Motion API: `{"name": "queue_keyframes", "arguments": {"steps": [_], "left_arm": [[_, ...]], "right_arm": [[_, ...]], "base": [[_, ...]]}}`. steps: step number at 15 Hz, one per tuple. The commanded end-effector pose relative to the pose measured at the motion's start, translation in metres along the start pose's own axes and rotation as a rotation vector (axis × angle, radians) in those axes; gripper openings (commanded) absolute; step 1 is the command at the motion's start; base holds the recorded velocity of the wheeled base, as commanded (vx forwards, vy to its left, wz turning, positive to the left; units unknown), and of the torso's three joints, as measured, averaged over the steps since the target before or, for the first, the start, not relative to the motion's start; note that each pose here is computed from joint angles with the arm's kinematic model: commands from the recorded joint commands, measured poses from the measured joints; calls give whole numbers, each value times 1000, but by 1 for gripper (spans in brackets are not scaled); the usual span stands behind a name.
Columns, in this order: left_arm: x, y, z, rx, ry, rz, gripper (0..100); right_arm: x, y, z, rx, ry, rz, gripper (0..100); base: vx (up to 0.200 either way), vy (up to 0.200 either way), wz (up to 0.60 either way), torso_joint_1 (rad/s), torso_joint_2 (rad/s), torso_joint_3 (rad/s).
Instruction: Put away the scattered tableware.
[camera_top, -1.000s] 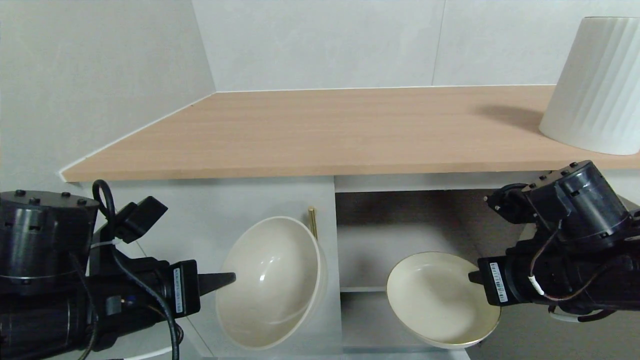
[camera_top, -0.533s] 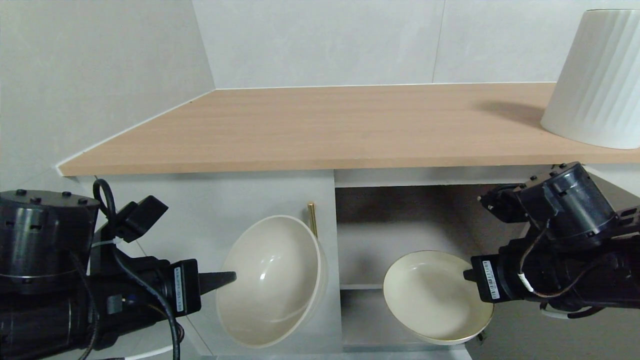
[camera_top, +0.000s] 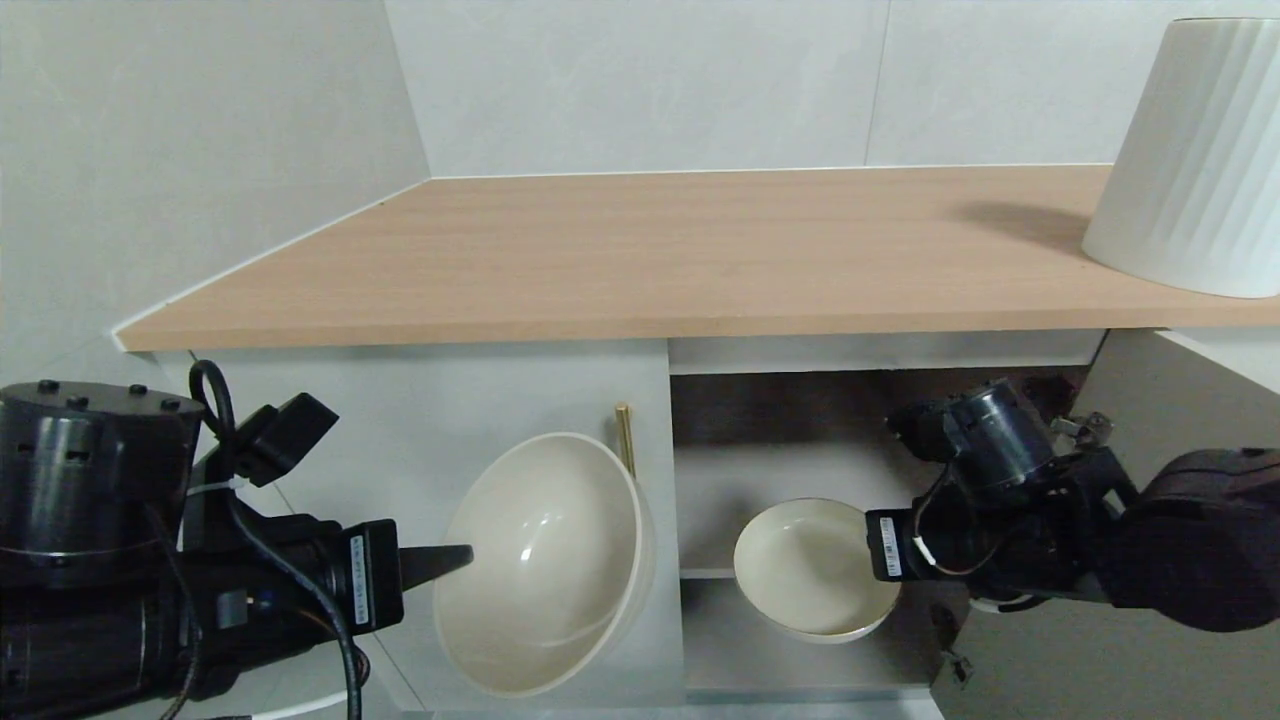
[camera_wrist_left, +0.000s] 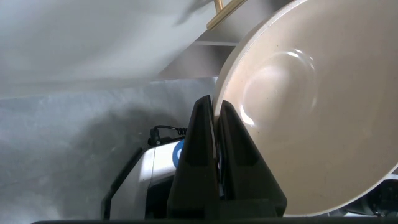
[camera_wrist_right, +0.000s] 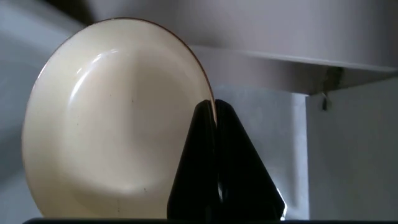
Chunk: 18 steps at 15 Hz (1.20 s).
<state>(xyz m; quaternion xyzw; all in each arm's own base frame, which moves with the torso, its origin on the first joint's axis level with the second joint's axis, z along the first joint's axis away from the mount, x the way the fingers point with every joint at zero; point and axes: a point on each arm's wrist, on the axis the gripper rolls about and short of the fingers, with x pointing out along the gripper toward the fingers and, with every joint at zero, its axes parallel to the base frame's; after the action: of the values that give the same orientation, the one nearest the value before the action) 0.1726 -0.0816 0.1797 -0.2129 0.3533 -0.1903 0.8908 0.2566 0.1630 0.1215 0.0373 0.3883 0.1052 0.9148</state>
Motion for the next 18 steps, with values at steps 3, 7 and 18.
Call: {"name": "queue_keyframes", "arguments": {"steps": [3,7,18], "left_arm": [[1,1,0,-1,6,3,0],[3,1,-1,-3,12,7,0],[7,3,-3,-5,27,15,0]], "right_arm": [[79,-17,-27,28,80,-82,0],[123,-31,-31,88,-42,-85,0],[183,-51,-17,181,-154,-226,0]], "base": [[0,0,0,0,0,0],[0,0,0,0,0,0],[0,0,0,0,0,0]]}}
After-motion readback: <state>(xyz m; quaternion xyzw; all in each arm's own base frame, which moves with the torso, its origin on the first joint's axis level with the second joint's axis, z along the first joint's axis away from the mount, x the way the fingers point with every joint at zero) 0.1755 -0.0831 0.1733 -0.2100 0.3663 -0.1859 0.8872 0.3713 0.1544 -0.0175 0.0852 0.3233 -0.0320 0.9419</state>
